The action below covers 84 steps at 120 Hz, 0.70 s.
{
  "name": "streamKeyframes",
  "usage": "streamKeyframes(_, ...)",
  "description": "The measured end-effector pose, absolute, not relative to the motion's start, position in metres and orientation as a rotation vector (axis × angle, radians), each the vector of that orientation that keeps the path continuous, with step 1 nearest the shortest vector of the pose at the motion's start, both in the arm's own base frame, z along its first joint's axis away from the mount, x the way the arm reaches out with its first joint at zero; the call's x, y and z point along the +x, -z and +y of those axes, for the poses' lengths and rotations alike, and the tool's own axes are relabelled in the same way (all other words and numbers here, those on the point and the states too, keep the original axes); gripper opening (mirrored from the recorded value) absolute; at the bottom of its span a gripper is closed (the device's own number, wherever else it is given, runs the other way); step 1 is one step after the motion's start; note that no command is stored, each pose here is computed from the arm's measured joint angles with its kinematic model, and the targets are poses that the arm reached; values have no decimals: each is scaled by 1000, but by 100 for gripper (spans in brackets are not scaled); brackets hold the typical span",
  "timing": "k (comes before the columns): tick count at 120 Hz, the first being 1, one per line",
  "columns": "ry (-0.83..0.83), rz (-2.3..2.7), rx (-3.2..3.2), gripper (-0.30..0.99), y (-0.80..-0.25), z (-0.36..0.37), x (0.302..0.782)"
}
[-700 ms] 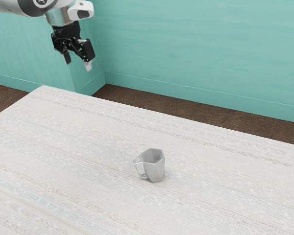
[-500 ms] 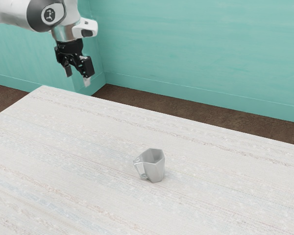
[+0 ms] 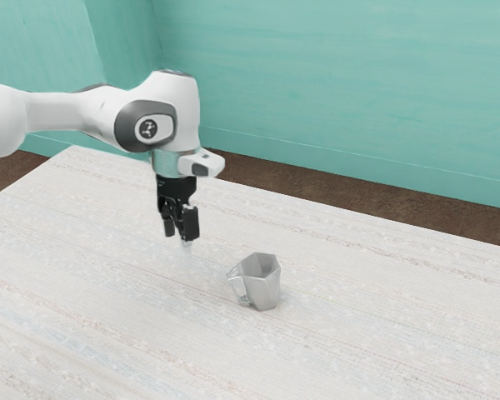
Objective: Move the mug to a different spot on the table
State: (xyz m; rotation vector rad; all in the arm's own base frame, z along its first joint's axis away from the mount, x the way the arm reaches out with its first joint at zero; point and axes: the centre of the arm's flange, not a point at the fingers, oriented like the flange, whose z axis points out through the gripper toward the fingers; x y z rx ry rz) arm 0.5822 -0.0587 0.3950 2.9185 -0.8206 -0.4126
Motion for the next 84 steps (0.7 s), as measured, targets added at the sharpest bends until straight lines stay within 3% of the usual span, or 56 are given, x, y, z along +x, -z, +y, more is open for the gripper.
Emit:
streamKeyframes(31, 439, -1028, 2788, 69, -333, -101, 577)
streamKeyframes(84, 156, -1050, 2685, 69, -308, -115, 604)
